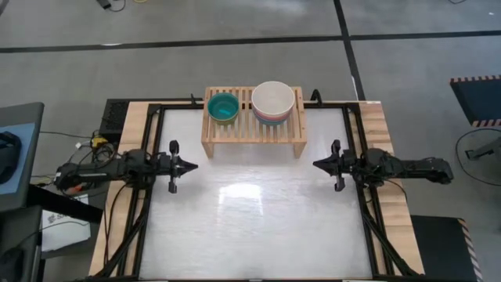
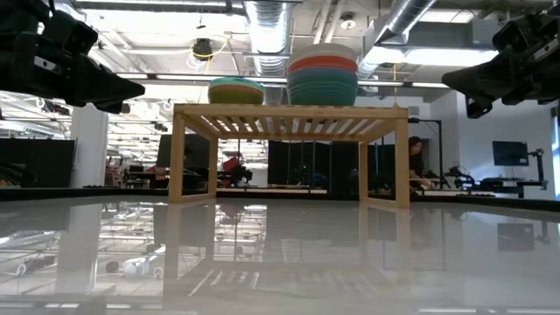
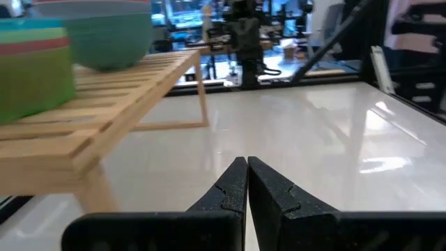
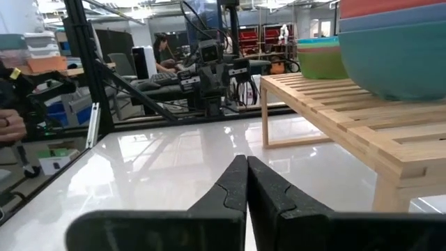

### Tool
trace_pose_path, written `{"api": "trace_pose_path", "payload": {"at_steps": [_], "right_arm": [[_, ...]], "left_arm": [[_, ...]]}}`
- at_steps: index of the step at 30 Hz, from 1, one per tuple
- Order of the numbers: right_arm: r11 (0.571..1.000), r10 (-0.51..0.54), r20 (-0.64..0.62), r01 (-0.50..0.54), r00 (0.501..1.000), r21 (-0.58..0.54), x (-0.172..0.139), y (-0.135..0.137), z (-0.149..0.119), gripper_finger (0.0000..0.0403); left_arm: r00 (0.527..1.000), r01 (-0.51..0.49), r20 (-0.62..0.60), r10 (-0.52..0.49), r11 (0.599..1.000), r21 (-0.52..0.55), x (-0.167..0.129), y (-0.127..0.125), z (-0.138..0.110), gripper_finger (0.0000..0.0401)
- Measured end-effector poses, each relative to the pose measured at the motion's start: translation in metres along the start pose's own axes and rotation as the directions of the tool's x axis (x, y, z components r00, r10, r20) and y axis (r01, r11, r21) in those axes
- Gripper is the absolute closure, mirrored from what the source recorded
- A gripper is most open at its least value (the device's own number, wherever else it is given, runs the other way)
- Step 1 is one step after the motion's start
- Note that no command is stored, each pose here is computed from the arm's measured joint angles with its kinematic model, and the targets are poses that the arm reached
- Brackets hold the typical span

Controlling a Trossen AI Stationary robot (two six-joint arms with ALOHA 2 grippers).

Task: Place and stack bowls onto a shelf
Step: Return to Home Position

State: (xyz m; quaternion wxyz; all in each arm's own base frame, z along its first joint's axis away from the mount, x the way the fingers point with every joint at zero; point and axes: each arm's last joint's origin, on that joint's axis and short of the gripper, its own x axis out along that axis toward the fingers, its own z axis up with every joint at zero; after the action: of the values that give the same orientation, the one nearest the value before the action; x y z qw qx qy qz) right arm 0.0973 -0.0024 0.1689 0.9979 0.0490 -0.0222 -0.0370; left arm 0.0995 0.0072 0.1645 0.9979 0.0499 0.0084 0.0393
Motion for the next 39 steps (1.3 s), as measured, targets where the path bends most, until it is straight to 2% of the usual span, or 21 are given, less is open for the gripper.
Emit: {"api": "trace_pose_path", "payload": {"at_steps": [3,10,16,19,25,28,29,39], "right_arm": [[1.000,0.002,-0.005,-0.002,1.000,-0.001,0.0000,0.0001,-0.0005,0.0368],[1.000,0.011,-0.016,-0.011,1.000,-0.016,0.0001,0.0003,-0.0015,0.0383],[1.000,0.004,-0.032,-0.004,0.999,0.013,0.0011,0.0001,-0.0029,0.0330],[1.000,0.002,-0.027,-0.002,1.000,0.013,0.0010,0.0001,-0.0024,0.0314],[1.000,-0.007,-0.019,0.008,1.000,0.019,0.0011,-0.0002,-0.0019,0.0309],[0.993,-0.116,0.006,0.116,0.993,0.027,0.0009,-0.0037,-0.0001,0.0309],[0.992,-0.124,0.007,0.123,0.992,0.027,0.0009,-0.0041,0.0001,0.0309],[0.992,-0.127,0.007,0.127,0.992,0.026,0.0009,-0.0048,0.0001,0.0308]], "left_arm": [[1.000,-0.031,-0.002,0.031,0.999,-0.008,0.0000,0.0032,-0.0003,0.0399],[0.999,-0.043,-0.001,0.043,0.999,-0.018,-0.0001,0.0044,-0.0001,0.0399],[0.999,-0.046,0.002,0.047,0.989,-0.144,-0.0001,0.0045,0.0002,0.0399],[0.999,-0.045,0.003,0.047,0.984,-0.173,-0.0001,0.0045,0.0003,0.0399],[0.999,-0.045,0.015,0.049,0.985,-0.167,-0.0001,0.0047,0.0015,0.0399],[0.998,-0.045,0.025,0.050,0.984,-0.174,-0.0002,0.0048,0.0024,0.0399],[0.999,-0.046,0.015,0.049,0.984,-0.174,-0.0001,0.0047,0.0015,0.0399],[0.999,-0.046,0.005,0.048,0.983,-0.175,-0.0001,0.0046,0.0005,0.0399]]}}
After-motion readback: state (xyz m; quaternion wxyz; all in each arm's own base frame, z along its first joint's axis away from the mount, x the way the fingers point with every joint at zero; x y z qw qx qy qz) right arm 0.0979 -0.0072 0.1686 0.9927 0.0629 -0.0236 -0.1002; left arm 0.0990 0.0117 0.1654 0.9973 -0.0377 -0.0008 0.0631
